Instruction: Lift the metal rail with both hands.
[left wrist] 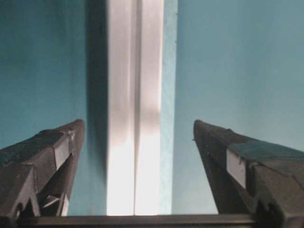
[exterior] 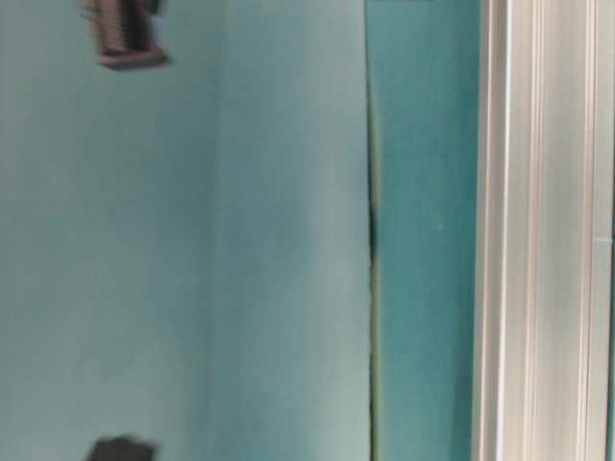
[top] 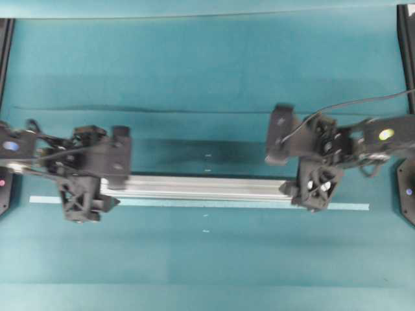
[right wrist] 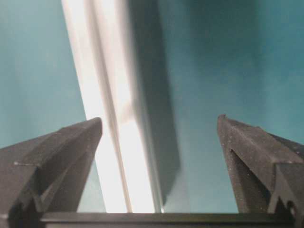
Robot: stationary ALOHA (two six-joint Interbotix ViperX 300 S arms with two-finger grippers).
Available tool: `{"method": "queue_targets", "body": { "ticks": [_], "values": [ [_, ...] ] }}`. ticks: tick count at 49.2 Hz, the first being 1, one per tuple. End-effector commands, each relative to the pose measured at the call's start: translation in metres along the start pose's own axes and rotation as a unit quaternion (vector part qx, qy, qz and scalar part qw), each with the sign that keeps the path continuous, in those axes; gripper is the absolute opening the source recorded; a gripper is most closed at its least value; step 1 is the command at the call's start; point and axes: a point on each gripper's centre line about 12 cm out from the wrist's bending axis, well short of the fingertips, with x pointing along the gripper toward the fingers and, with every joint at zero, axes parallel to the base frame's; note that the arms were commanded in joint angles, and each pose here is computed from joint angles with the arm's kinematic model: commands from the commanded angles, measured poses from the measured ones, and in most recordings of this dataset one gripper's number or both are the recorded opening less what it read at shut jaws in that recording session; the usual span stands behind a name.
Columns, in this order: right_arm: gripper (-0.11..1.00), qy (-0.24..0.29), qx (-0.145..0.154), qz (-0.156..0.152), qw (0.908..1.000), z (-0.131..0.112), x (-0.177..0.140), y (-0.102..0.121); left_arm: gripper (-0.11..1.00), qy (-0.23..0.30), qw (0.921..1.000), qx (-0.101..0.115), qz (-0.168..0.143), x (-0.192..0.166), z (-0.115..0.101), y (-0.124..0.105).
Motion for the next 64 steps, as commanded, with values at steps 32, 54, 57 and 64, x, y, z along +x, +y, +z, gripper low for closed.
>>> {"method": "queue_targets", "body": {
  "ticks": [32, 54, 57, 64],
  "values": [
    [0.99, -0.246, 0.002, 0.033, 0.9687, 0.006, -0.111, -0.002, 0.91, -0.264, 0.9645, -0.015, 0.009, -0.141, -0.012, 0.009],
    [0.99, -0.403, 0.001, 0.055, 0.9136, -0.008, -0.179, -0.004, 0.91, -0.379, 0.9251, -0.023, 0.01, -0.172, 0.002, 0.011],
    [0.99, -0.406, 0.001, 0.056, 0.912, -0.01, -0.18, -0.004, 0.91, -0.396, 0.9179, -0.023, 0.011, -0.172, 0.006, 0.012],
    [0.99, -0.408, 0.002, 0.056, 0.9114, -0.011, -0.18, -0.004, 0.91, -0.397, 0.9175, -0.025, 0.012, -0.167, 0.009, 0.013]
  ]
}}
